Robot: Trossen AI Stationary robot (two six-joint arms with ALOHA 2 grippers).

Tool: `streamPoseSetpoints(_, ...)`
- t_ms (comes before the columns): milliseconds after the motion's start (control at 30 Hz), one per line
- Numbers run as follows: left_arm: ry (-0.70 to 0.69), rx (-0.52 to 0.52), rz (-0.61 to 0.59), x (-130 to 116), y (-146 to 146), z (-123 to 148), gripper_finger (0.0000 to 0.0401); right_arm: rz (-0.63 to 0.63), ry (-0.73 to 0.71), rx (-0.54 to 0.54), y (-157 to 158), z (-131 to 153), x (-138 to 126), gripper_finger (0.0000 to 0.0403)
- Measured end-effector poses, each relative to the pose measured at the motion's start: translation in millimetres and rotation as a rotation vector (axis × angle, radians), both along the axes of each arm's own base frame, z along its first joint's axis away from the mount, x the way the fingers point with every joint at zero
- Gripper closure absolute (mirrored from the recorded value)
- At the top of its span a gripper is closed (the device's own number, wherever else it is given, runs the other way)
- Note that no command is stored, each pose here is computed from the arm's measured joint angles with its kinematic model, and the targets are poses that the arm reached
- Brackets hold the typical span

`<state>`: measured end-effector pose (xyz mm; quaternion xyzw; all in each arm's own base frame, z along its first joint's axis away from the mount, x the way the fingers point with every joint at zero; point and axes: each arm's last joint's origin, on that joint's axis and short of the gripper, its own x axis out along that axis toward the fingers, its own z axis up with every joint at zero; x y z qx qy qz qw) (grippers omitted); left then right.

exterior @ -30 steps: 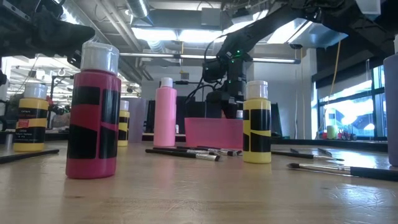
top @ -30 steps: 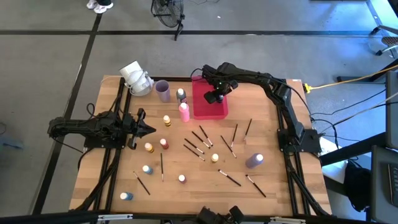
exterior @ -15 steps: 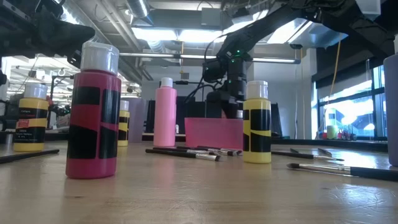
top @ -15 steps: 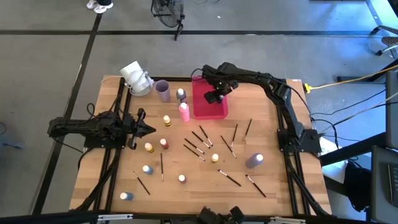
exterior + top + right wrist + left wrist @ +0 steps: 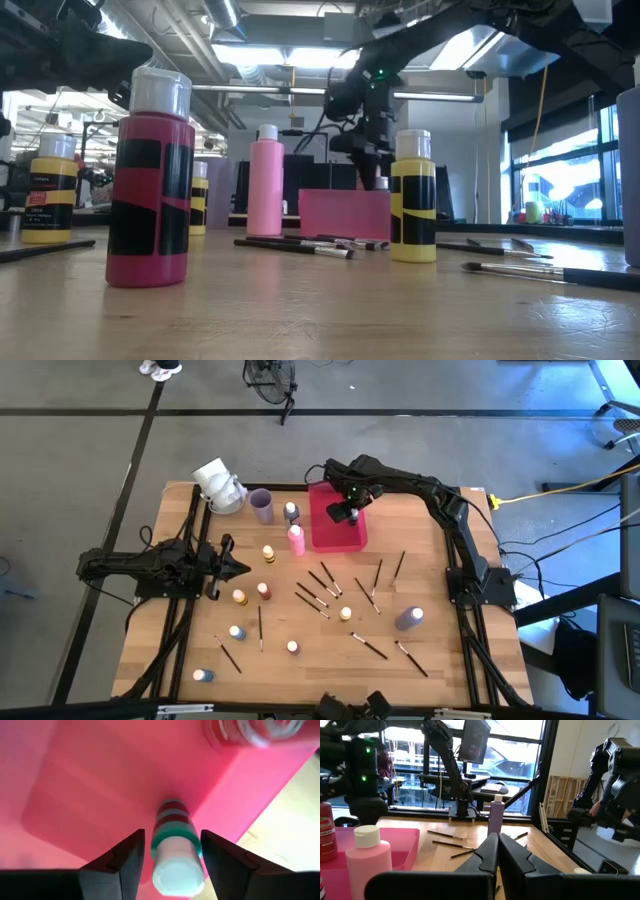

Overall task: Pick & Place Paint Supplies
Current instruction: Put the green paint bottle into the red bin, then put the black paint brush into the purple cup

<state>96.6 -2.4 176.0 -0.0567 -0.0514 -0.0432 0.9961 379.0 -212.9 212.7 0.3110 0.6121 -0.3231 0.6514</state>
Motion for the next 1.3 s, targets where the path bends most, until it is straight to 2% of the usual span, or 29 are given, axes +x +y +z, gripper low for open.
streamPoseSetpoints(533,-0.001,0.0,0.0,0,0,0,0.0395,0.043,-0.084,-0.074,13,60,12,0.0206)
streamPoseSetpoints(800,-0.001,0.0,0.0,0,0,0,0.0395,0.095,-0.132,-0.18,36,109,15,0.0206)
streamPoseSetpoints(967,0.0,0.0,0.0,0,0,0,0.0395,0.192,-0.163,-0.203,73,134,9,0.0206)
streamPoseSetpoints(1167,-0.001,0.0,0.0,0,0,0,0.0395,0.302,-0.088,-0.387,140,156,5,0.0206)
streamPoseSetpoints(1300,-0.001,0.0,0.0,0,0,0,0.0395,0.397,-0.107,-0.54,198,168,2,0.0206)
